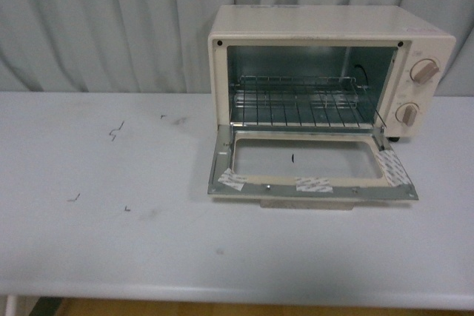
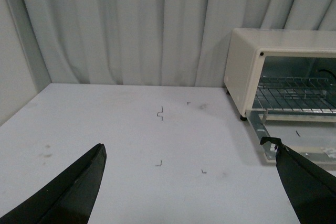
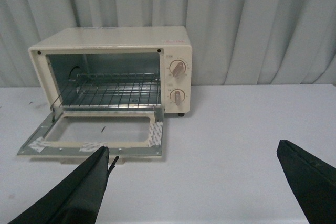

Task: Open oven

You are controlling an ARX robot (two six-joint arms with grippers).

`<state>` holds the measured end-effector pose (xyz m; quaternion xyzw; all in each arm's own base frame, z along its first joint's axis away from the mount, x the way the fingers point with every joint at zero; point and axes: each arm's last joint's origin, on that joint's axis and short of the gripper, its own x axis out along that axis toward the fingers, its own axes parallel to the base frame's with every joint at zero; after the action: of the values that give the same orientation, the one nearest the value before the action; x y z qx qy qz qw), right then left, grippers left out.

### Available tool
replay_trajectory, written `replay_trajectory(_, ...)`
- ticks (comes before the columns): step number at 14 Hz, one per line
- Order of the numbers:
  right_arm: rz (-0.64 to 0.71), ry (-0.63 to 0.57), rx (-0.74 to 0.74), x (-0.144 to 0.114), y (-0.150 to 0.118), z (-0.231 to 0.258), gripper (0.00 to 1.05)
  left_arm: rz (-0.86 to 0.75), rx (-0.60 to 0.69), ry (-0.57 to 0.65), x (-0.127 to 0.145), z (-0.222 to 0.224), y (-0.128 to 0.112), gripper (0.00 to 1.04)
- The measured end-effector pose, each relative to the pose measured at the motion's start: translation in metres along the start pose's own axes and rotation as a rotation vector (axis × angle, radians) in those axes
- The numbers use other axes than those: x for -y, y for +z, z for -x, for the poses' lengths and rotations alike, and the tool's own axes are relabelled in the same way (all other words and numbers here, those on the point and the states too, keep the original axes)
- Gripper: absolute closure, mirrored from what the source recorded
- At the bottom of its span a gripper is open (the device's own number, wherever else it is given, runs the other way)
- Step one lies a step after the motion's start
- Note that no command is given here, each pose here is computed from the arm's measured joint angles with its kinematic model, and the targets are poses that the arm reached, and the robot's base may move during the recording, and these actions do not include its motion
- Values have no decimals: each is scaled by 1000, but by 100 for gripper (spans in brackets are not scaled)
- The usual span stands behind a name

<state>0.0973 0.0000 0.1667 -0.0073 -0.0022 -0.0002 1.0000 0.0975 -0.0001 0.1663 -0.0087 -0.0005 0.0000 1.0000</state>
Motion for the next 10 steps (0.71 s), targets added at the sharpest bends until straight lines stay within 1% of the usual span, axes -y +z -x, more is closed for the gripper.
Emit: replay_trajectory(10,0,0,0,0,0,0,6,0,0,-2,0,0,0,7)
